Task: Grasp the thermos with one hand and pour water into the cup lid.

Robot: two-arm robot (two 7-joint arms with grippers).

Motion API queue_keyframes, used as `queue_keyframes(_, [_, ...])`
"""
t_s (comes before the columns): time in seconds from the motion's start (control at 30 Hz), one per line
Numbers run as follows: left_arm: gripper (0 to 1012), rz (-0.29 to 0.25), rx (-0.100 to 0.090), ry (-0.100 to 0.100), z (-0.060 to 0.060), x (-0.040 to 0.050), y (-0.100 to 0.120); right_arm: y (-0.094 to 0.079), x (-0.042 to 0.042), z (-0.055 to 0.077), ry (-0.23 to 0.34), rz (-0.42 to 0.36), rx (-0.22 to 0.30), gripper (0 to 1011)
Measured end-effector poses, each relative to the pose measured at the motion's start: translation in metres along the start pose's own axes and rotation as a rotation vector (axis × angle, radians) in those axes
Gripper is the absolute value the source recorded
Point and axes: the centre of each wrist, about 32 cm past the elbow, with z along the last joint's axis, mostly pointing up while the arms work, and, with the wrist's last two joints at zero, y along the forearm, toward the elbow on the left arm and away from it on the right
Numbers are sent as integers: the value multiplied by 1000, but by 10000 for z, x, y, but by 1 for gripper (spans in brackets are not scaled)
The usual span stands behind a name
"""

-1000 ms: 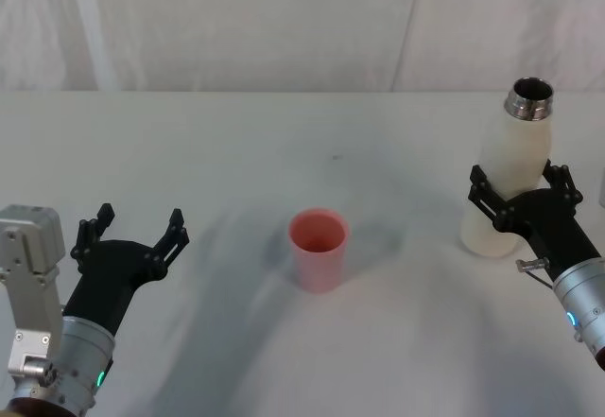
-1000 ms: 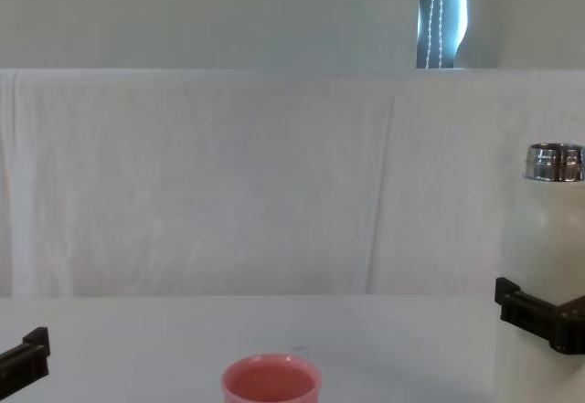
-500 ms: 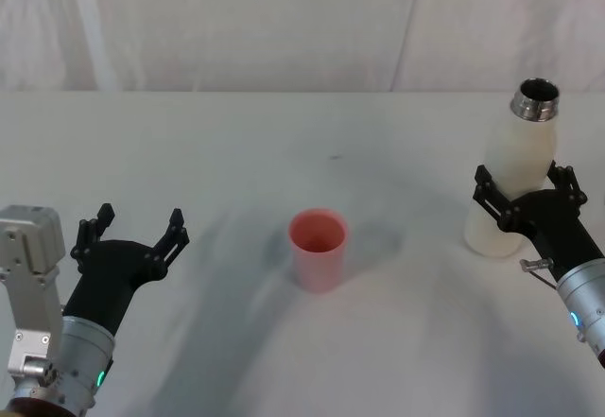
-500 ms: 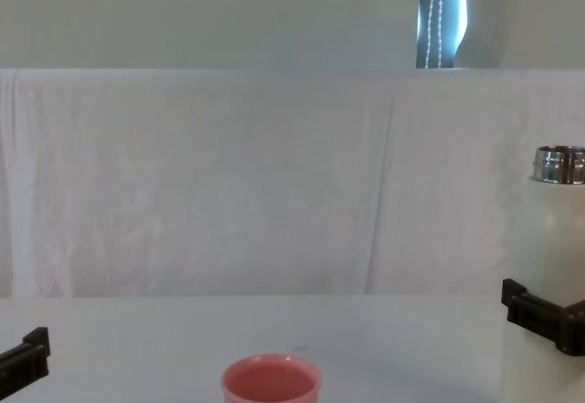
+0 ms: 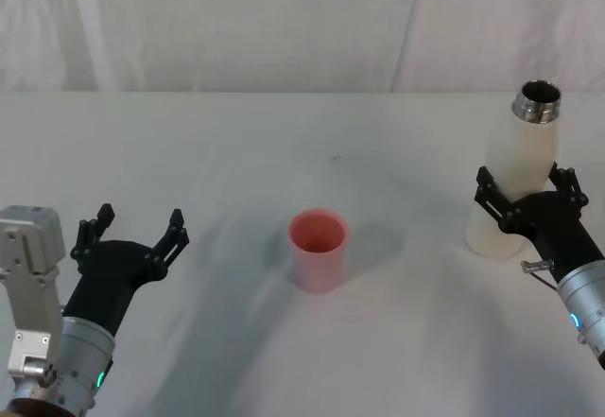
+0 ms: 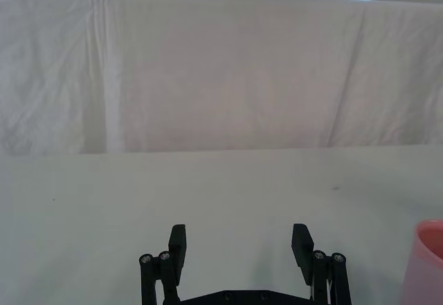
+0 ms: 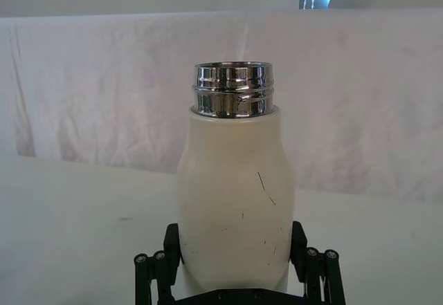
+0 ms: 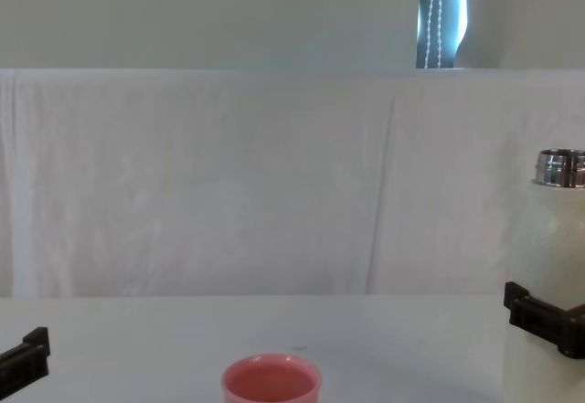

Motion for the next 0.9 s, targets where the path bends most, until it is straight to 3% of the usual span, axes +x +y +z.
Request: queue_keyframes(0.9, [1001, 0, 0, 0, 0, 0, 0, 0, -2, 4, -2, 1, 0, 1003])
